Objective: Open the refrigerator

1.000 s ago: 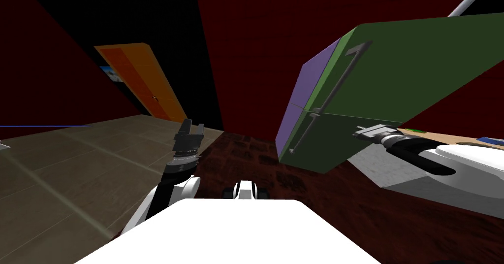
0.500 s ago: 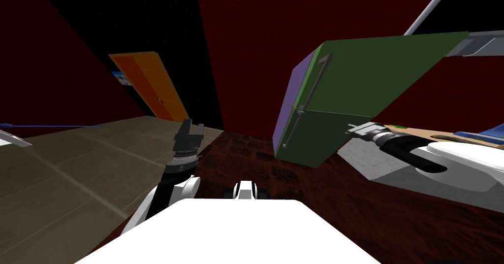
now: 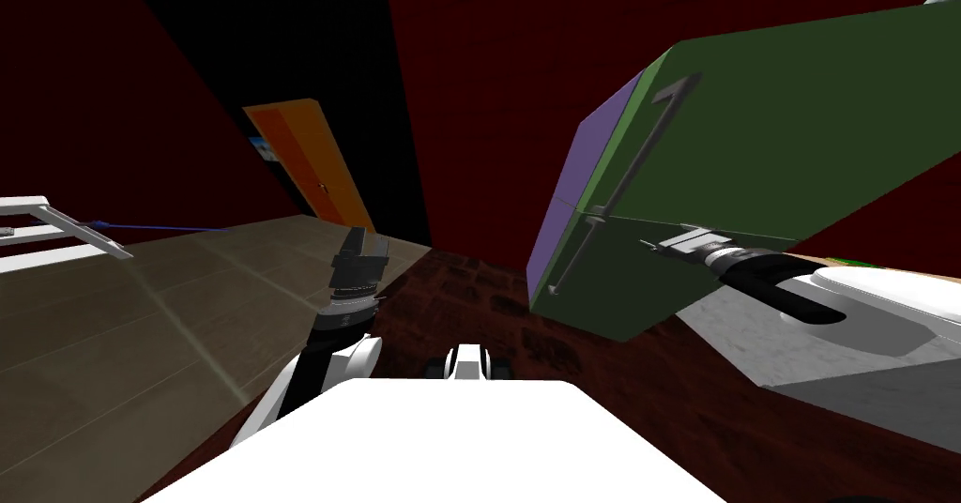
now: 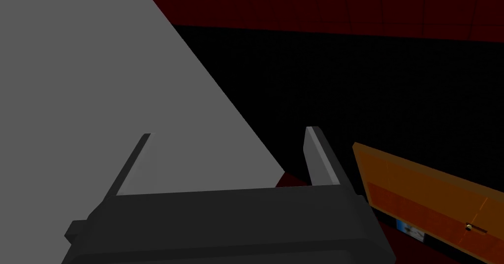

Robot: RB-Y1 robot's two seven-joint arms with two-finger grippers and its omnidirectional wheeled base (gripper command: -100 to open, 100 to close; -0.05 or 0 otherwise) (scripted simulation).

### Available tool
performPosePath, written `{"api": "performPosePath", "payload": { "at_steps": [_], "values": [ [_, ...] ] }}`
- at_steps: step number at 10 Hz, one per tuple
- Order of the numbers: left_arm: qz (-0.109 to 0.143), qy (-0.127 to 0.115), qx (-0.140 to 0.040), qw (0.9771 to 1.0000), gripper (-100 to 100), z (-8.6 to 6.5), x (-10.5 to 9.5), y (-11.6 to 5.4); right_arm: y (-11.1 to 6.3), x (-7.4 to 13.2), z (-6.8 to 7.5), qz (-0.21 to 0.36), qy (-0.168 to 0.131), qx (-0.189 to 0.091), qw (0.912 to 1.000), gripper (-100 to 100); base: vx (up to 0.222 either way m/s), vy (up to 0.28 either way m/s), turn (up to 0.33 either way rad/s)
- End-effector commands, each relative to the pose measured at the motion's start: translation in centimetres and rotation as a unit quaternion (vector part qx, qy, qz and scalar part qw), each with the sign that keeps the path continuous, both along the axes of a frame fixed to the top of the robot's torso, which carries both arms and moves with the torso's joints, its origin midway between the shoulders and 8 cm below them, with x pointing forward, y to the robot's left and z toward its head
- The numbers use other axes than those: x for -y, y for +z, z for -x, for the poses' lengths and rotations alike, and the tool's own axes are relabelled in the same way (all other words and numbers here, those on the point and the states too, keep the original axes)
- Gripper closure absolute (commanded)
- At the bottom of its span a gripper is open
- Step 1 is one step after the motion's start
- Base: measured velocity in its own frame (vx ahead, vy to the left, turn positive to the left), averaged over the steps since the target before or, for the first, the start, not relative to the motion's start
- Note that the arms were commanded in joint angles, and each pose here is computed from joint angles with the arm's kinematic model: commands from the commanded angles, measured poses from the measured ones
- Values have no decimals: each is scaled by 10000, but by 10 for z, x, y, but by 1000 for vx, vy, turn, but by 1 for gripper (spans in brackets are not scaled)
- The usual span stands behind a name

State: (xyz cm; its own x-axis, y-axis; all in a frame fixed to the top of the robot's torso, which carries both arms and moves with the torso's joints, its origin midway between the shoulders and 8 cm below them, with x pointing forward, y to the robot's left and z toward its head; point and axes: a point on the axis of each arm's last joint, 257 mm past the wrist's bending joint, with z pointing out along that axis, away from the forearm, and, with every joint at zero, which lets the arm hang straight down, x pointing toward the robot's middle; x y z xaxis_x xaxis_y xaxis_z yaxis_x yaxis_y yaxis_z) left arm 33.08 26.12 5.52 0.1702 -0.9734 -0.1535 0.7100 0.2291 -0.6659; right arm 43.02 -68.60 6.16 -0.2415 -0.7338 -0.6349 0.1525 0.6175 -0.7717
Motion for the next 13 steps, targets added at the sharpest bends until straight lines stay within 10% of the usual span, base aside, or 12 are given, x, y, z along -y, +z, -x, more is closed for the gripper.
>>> {"api": "performPosePath", "payload": {
  "at_steps": [1, 7, 8, 13],
  "values": [
    [0, 0, 0, 10000, 0, 0, 0, 0, 9, -13, -6, -175, 157, 174, 9996, -100, 175, -94, 197],
    [1, 0, 1, 10000, 0, 0, 0, 0, 20, -31, -13, -388, 368, 389, 9978, -100, 139, -75, 125],
    [1, -1, 1, 10000, 0, 0, 0, 0, 20, -31, -13, -389, 374, 387, 9978, 100, 5, 4, 13],
    [1, -1, 2, 10000, 0, 0, 0, 0, 18, -94, -26, -440, 1148, 333, 9919, 100, -246, -128, 21]
  ]
}}
